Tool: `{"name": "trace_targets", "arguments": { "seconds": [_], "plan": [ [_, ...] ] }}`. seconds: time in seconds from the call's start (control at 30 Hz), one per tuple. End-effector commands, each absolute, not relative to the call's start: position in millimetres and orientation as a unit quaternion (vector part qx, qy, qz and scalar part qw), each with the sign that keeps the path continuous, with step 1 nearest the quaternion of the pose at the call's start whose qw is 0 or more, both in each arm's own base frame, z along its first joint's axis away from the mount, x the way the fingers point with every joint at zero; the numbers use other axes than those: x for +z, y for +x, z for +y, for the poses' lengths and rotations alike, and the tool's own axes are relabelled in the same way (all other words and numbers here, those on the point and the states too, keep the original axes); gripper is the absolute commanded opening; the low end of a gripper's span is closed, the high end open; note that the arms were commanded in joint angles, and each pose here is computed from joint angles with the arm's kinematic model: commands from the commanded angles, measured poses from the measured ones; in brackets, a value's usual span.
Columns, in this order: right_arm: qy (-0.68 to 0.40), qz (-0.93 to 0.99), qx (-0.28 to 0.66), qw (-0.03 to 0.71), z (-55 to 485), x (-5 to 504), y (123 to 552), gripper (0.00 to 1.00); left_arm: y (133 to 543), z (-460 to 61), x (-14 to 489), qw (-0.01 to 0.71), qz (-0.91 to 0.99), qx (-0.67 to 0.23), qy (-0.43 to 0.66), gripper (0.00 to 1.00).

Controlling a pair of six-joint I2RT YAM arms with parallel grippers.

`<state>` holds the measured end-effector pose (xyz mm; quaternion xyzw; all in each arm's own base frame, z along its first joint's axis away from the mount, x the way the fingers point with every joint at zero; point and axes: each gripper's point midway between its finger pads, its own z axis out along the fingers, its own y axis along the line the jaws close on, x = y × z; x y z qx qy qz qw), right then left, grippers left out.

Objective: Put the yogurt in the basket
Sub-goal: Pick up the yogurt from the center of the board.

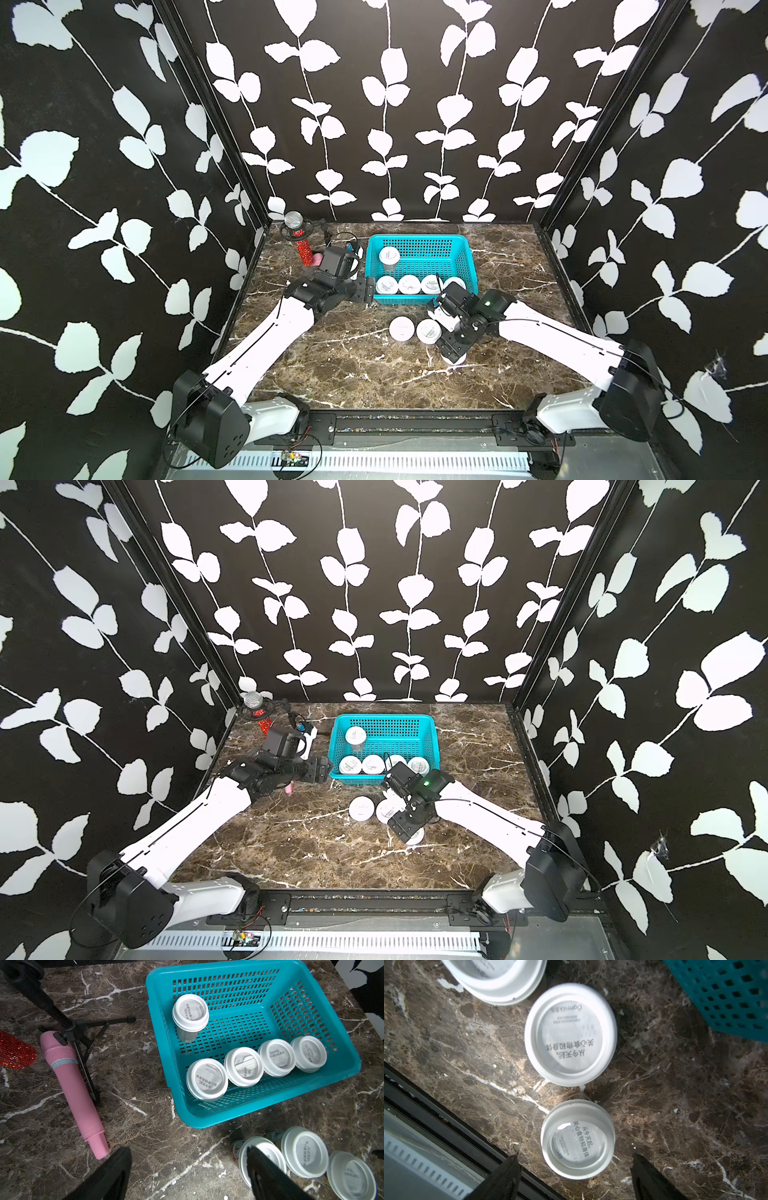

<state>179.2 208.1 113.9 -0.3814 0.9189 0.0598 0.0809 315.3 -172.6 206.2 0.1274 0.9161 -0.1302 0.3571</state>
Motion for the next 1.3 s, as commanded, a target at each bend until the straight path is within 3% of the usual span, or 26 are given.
{"name": "trace_targets", "arguments": {
  "seconds": [0.0, 0.37, 1.27],
  "plan": [
    [-0.380, 0.922, 0.049, 0.055, 202.5, 101.2, 169.0, 0.85, 313.9, -172.2, 213.1, 0.365, 0.912, -0.140, 0.124, 0.87],
    [-0.364, 0.929, 0.029, 0.058, 199.2, 89.1, 175.4, 0.86, 314.2, -172.5, 212.7, 0.365, 0.912, -0.141, 0.122, 0.87],
    [-0.358, 0.933, 0.021, 0.037, 198.3, 76.1, 173.7, 0.66, 313.9, -171.5, 212.9, 0.364, 0.913, -0.138, 0.123, 0.87]
  ]
}}
